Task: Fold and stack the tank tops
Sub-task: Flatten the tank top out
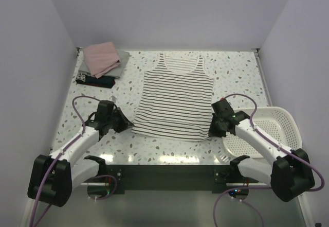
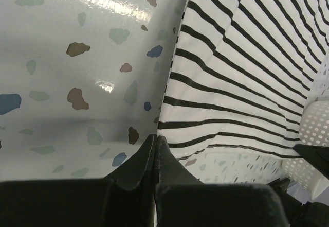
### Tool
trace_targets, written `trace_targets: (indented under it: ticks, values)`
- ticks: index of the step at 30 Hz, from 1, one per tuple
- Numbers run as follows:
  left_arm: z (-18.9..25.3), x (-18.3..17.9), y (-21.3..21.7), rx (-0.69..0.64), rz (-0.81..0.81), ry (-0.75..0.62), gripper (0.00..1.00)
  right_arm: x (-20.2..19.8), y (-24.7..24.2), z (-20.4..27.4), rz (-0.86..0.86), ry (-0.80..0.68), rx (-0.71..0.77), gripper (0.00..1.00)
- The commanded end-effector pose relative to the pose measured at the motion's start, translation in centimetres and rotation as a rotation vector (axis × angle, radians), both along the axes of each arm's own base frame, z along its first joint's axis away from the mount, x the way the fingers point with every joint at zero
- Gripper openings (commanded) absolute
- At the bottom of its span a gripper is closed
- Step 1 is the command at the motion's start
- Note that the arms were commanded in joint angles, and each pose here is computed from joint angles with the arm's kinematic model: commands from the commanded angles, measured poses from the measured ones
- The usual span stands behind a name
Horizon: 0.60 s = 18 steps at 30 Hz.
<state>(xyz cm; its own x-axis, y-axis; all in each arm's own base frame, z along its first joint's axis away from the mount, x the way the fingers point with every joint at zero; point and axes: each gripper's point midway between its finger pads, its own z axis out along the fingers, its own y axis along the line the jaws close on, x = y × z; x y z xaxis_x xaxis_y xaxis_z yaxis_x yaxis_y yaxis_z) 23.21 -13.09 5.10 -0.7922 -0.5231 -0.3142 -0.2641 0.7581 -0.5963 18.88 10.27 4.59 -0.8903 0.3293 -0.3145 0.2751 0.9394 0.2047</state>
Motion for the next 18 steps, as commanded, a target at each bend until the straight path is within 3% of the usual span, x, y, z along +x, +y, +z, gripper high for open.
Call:
trace_targets:
  ticks: [1,9,18]
  values:
    - [0.8,-0.6,0.4,0.034,-0.011,0.029,0.0,-1.1,-0.9,1.5,-0.033,0.015,-0.027,0.0]
    - [2.5,-0.4,1.2,0.087,-0.041,0.012,0.0,-2.0,-2.6,3.9,-0.017,0.014,-0.101,0.0]
    - [2.1,-1.8,1.3,0.081,-0.082,0.024,0.02,-3.0,-2.2,3.2,0.01,0.064,-0.077,0.01]
